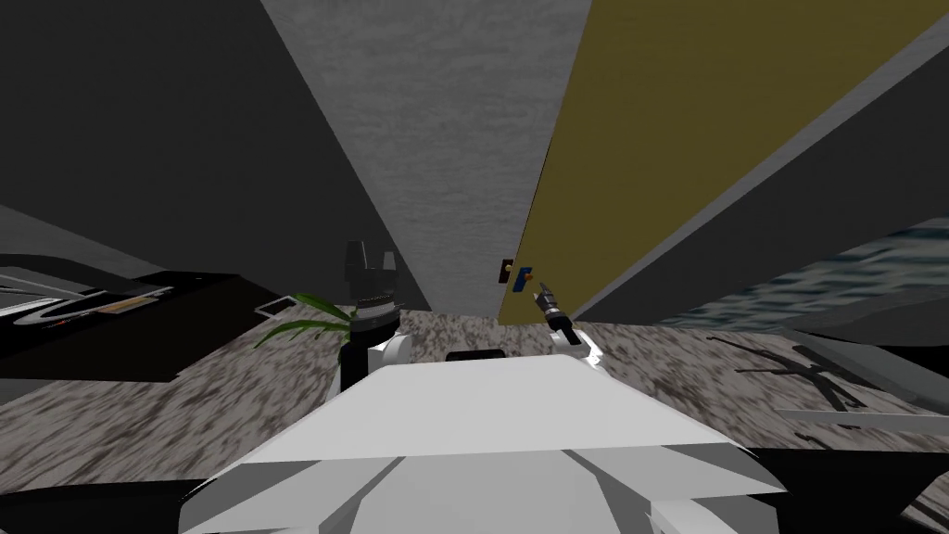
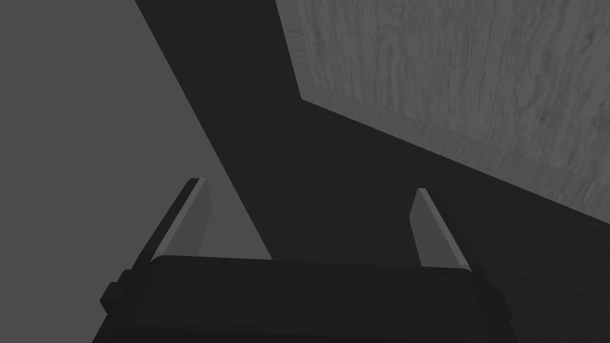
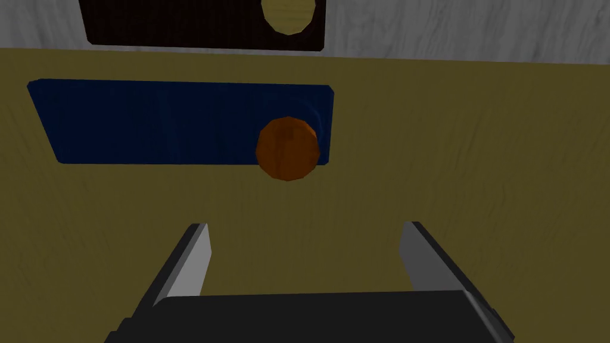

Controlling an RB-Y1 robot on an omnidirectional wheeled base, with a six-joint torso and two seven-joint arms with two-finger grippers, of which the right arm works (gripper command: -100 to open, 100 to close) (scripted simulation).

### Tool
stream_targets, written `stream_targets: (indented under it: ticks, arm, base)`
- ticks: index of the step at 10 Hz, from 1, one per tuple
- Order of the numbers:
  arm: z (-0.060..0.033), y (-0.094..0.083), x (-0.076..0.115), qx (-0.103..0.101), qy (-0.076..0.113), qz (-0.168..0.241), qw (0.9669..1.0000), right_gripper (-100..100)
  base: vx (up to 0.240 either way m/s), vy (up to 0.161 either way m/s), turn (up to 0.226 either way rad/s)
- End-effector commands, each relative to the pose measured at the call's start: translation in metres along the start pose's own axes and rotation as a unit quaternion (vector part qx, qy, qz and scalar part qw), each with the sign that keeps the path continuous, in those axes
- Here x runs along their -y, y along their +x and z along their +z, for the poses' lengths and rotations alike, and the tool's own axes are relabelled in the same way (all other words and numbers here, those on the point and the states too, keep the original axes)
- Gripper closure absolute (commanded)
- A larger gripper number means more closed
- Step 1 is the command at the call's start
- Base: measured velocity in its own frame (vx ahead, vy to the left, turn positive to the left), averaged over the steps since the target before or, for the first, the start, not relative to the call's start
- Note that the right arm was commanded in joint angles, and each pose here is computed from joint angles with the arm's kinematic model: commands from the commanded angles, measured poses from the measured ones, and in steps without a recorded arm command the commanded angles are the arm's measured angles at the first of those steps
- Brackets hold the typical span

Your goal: Pull the door open

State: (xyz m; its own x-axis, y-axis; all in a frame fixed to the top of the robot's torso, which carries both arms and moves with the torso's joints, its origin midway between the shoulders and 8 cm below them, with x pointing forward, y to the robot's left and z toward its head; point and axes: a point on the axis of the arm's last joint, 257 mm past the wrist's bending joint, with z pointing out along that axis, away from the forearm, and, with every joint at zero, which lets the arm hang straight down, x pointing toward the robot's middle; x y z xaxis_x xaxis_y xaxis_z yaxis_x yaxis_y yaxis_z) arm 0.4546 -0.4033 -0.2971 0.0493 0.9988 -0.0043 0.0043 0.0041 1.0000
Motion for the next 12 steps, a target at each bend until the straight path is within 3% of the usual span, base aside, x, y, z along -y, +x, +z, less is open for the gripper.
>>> stream_targets:
  ticks: [1, 4, 8, 9, 10, 12]
  arm:
    - [-0.0037, -0.015, 0.007, 0.015, 0.009, -0.005, 0.9998, -100]
    - [-0.0016, -0.023, 0.011, 0.026, 0.012, -0.007, 0.9996, -100]
    - [0.0133, -0.001, -0.001, 0.011, -0.005, -0.002, 0.9999, -100]
    - [0.0108, -0.005, 0.002, 0.014, -0.002, -0.003, 0.9999, -100]
    - [0.0108, -0.005, 0.002, 0.014, -0.002, -0.003, 0.9999, 100]
    - [0.0108, -0.005, 0.002, 0.014, -0.002, -0.003, 0.9999, 100]
  base:
    - [0.015, -0.091, -0.139]
    - [0.118, -0.120, -0.018]
    - [0.183, 0.073, 0.101]
    - [0.069, 0.058, 0.020]
    - [-0.003, -0.004, -0.021]
    - [-0.027, -0.017, 0.016]
